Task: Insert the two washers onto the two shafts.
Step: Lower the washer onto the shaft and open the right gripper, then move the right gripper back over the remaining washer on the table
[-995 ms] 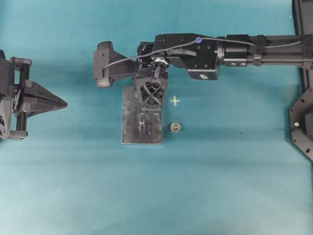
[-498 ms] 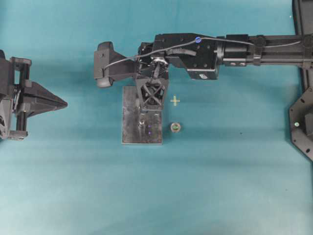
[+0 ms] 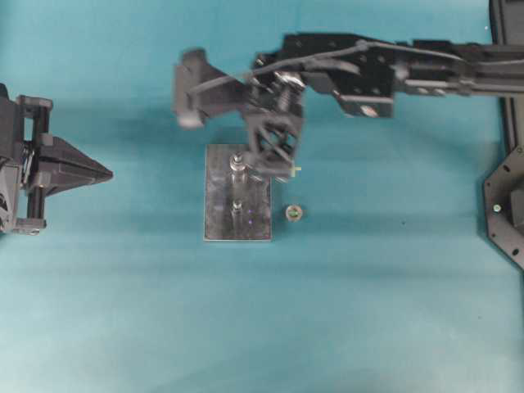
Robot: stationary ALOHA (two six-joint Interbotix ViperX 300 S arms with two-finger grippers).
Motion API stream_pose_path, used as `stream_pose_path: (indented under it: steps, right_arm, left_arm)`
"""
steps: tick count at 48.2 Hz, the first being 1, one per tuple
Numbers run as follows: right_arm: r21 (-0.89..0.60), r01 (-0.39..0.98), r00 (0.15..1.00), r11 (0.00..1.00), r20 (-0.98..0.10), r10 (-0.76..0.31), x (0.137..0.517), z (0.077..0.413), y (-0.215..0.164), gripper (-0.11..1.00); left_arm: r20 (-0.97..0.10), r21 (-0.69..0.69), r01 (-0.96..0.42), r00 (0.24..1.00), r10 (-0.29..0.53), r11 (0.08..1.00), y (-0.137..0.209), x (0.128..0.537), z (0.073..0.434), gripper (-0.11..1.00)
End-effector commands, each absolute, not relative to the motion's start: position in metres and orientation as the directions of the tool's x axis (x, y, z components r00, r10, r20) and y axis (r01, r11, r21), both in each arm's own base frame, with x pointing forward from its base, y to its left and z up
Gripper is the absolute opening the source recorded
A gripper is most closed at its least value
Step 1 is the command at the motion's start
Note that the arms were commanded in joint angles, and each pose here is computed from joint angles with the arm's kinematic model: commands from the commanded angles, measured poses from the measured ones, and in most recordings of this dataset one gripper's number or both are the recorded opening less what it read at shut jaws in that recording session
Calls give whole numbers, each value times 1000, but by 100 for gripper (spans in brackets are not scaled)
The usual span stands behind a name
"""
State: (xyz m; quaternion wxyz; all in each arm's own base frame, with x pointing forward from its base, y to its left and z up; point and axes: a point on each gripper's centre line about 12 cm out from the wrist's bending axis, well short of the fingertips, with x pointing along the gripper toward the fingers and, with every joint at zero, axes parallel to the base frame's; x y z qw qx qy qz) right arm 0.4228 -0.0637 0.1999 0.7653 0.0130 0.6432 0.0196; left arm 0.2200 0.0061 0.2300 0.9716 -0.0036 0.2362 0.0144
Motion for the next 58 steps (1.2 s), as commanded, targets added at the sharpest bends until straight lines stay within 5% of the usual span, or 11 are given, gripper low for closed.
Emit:
stream_pose_path:
  steps: [1,16,58]
  right_arm:
    - [45,-12,228,999,-972,46,414,218,-55,87]
    - [75,54,296,996,-954,56,395,195,-40,86]
    - [132,57,236,990,-965,115,391,125,1,86]
  left_arm:
    - [-441,3,-29,897,27,1000,6,223,235,0]
    - [-439,3,-29,898,27,1000,6,223,237,0]
    - [-436,3,-29,900,27,1000,6,225,239,0]
